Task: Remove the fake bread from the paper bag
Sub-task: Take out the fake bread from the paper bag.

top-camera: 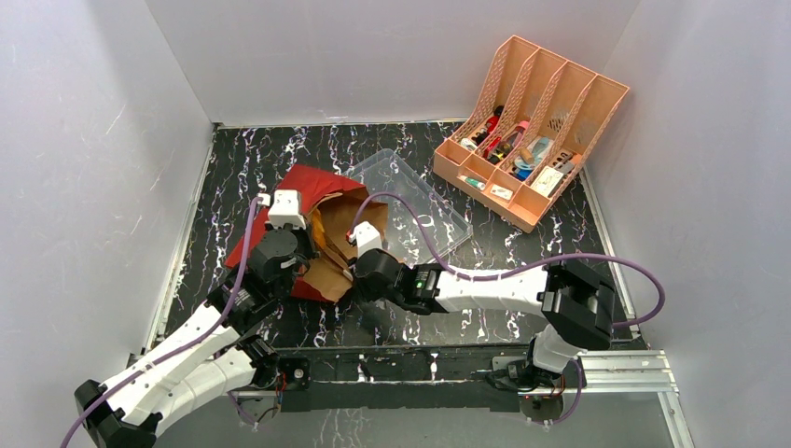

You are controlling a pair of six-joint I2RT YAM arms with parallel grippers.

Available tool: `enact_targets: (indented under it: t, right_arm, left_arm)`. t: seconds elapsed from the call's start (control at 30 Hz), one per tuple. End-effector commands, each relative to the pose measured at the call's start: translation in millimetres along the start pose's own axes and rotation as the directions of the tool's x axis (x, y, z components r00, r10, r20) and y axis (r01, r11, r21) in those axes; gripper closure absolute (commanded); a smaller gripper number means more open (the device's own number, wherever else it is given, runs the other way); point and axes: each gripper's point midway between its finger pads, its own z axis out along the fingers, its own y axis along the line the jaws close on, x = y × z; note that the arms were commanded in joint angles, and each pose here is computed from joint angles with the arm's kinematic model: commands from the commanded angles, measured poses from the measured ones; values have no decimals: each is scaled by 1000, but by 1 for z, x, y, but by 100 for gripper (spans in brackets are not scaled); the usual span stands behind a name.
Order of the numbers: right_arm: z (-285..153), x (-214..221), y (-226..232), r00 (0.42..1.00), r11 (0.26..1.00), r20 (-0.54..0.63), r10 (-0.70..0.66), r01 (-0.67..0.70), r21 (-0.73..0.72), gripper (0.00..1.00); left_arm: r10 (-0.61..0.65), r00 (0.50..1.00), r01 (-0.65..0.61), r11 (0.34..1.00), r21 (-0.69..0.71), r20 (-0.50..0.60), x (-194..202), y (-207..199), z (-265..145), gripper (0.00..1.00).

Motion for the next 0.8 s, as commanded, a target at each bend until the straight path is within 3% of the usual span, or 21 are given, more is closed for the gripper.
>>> enact_targets:
  t: [0.0, 0.33, 0.5, 0.77]
  right_arm:
    - [-19, -57, 13, 985, 998, 160, 59, -54, -37, 88]
    - [-27, -53, 8, 983, 995, 152, 99, -95, -33, 89]
    - [-43, -53, -3, 977, 991, 168, 134, -133, -16, 98]
    - [-82, -66, -18, 961, 985, 217, 171, -172, -13, 100]
  left_arm:
    - [-22, 999, 21, 1000, 11, 27, -8, -2, -2, 100]
    - [-24, 999, 24, 1000, 2, 23, -2, 5, -8, 100]
    - [-16, 1000, 16, 1000, -27, 21, -3, 10, -8, 100]
    - [24, 1000, -22, 972, -235, 6, 4, 35, 6, 100]
